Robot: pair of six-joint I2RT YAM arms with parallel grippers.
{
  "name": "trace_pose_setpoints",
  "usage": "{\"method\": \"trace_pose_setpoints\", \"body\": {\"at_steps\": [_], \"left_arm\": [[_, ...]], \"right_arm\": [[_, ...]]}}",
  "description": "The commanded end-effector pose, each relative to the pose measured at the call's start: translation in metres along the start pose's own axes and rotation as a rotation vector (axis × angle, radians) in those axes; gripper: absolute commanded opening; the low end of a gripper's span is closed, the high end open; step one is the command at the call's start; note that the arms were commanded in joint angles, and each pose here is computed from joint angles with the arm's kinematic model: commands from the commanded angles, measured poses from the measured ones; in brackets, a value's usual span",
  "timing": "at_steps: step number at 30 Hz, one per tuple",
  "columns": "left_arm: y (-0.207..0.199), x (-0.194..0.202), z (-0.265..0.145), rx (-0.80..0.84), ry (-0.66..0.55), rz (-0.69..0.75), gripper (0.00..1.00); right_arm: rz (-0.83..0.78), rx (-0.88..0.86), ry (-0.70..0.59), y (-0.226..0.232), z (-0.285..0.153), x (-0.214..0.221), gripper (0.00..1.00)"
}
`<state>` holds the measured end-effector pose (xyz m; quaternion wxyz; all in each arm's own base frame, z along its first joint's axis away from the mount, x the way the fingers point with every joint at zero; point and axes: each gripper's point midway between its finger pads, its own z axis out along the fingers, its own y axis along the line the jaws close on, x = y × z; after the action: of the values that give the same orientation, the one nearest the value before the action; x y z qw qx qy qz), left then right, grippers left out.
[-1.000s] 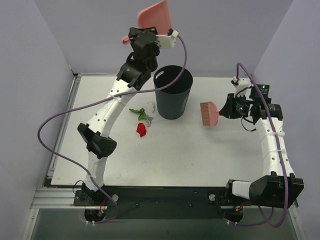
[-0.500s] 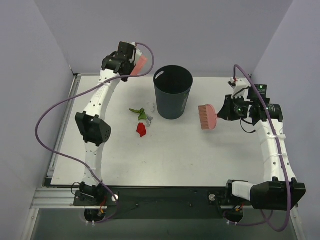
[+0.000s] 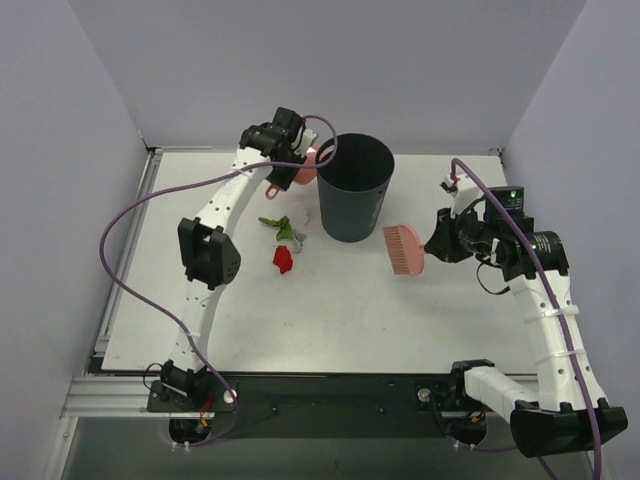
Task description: Sweep away the paper scraps from the table
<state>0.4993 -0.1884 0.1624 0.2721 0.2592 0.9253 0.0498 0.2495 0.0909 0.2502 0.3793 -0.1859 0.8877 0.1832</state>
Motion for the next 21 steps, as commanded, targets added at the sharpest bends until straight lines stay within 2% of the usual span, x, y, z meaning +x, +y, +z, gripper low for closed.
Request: {"method": "trace_pose_setpoints", "body": {"at_steps": [1,7,11,16,17,19,21], "left_arm": [[-0.042,-0.011,-0.008,0.093,-0.032,0.025,0.00],[-0.094,-0.014,-0.015,0.145,-0.040,0.112,0.00],[-0.099,-0.010,-0.015,0.121,-0.024,0.136,0.00],[-0.046,0.017,-0.047,0.091,0.024,0.064,0.00],[-0.018,0.029,-0.048,0.080,0.048,0.013,0.00],[0.008,0.057,-0.064,0.112,0.094,-0.031,0.00],[0.028,0.092,-0.074,0.236,0.162,-0.097,0.00]], "right_arm": [[-0.006,0.008,0.009,0.002,-0.004,0.007,0.00],[-0.049,0.001,0.012,0.004,-0.005,0.009,0.00],[-0.155,-0.039,0.028,0.019,0.000,0.004,0.00],[-0.402,-0.049,0.065,0.047,0.017,-0.012,0.00],[-0.430,-0.055,0.070,0.052,0.021,-0.015,0.00],[-0.465,-0.071,0.078,0.065,0.033,-0.025,0.00],[-0.463,-0.069,0.095,0.071,0.051,-0.033,0.00]]}}
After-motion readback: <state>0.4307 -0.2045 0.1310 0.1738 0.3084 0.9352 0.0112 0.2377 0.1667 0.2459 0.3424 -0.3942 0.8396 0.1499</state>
